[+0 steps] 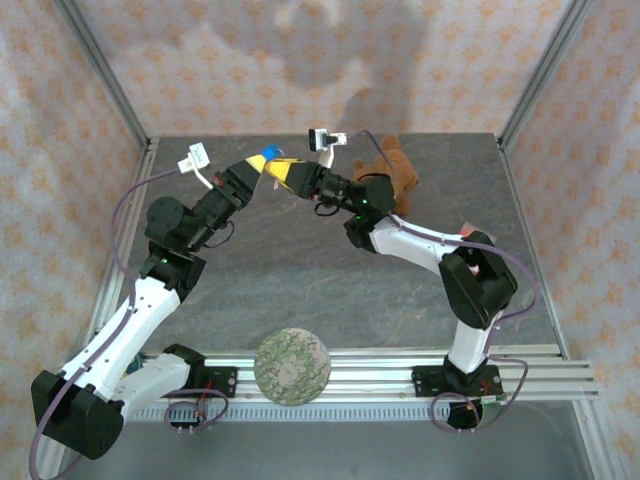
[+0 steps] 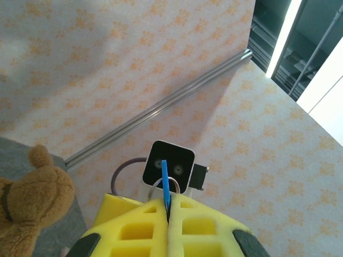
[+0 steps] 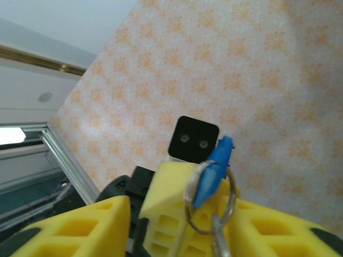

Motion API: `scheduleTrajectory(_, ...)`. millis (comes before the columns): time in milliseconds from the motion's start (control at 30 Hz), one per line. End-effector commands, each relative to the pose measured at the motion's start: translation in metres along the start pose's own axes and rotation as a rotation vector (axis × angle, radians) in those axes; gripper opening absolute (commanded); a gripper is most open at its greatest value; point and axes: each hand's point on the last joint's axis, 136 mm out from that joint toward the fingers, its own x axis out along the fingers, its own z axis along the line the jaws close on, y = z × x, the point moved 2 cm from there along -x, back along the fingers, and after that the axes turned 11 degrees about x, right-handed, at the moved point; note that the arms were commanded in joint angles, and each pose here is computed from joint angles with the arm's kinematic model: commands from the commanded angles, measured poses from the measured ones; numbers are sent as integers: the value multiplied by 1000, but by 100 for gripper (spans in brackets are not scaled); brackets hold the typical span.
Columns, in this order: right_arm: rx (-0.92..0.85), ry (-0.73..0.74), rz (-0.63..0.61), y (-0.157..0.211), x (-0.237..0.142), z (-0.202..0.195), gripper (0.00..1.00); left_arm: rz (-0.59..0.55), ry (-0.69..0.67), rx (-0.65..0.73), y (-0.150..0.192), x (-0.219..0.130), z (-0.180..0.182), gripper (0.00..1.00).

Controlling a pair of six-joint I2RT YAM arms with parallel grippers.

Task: Remove the keys from the keyring

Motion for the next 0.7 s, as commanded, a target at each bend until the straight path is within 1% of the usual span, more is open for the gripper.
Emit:
scheduleTrajectory(0,-40,-67,22,4,8,17,39,-44,36,29,-9,-7,-10,0)
scheduleTrajectory(67,-30,-61,21,5,7,15,35,-53,26,43,-10,-10,-11,0)
scheduleTrajectory(200,-23,-51,15,6,4,13,30,-65,5,74,-13,-15,-12,0)
scheduleTrajectory(267,-22,-49,14,7,3,13,24,-73,-4,88,-15,-18,-13,0)
scheduleTrajectory(300,-19,-46,11,7,2,12,23,-76,-7,94,-15,-20,-14,0)
scheduleTrajectory(433,-15,-42,6,7,1,11,16,-78,-20,106,-15,-23,-14,0)
scheduleTrajectory(533,-13,-41,1,7,1,11,12,-78,-22,105,-15,-24,-14,0)
scheduleTrajectory(667,-12,-40,-5,6,0,12,10,-79,-25,116,-16,-26,-15,0)
